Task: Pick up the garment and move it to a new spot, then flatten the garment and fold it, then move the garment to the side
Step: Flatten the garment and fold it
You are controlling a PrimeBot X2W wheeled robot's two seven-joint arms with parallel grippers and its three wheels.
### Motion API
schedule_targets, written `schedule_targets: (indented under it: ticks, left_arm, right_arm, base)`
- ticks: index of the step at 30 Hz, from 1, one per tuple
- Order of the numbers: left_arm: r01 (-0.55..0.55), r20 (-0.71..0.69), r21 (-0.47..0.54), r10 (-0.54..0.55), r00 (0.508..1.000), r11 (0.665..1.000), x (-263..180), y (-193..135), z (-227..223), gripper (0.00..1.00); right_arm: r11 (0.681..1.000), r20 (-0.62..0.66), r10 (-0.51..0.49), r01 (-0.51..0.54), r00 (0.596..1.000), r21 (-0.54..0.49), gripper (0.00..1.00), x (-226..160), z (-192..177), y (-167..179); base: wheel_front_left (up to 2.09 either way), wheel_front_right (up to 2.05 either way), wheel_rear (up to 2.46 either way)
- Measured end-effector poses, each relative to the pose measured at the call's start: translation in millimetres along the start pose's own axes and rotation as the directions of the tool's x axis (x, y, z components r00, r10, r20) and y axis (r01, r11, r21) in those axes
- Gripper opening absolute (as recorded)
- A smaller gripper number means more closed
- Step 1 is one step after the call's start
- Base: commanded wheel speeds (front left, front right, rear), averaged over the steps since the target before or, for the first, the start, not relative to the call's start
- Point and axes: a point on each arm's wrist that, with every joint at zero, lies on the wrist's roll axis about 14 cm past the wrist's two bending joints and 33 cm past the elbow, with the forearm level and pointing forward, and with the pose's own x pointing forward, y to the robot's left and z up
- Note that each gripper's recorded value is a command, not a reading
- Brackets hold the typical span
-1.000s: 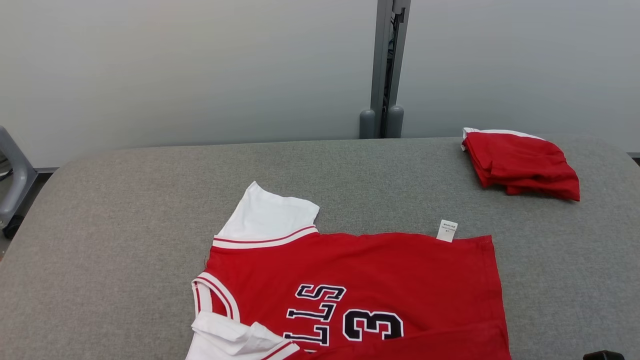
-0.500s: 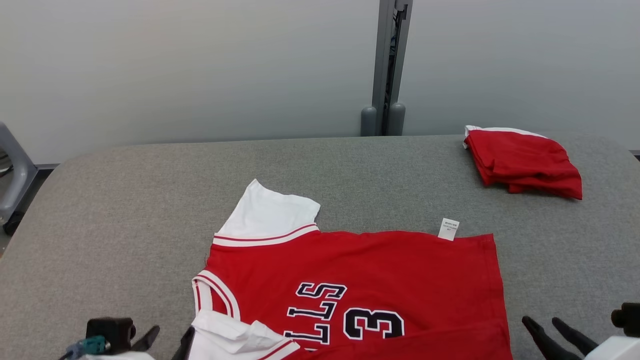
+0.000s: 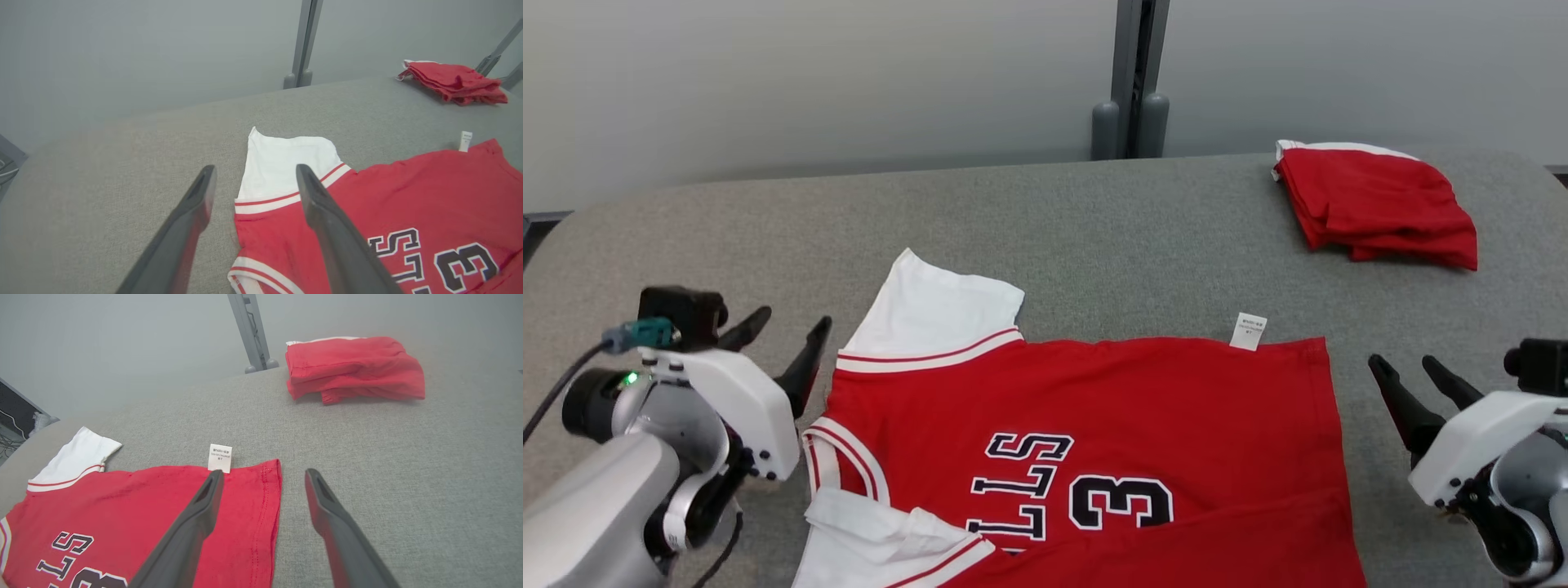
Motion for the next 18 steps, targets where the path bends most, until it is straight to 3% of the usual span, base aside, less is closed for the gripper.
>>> schedule_targets:
  ticks: [8,18]
  left_arm:
    - [0.108,-0.159,0.020,-0.104,0.982,0.994,66.1,-3.4,-3.3,1.00]
    - [0.191,-0.386,-0.024,-0.185,0.904,0.981,120.8,-2.1,-37.1,1.00]
  right_arm:
    - [0.999,-0.114,-0.037,0.039,0.993,0.013,1.00,49.5,-14.9,-9.1]
    - [0.999,-0.273,-0.012,0.025,0.962,0.041,1.00,93.3,-47.3,-4.8]
  base:
    - [0.00,0.00,0.00]
    - [0.00,0.00,0.00]
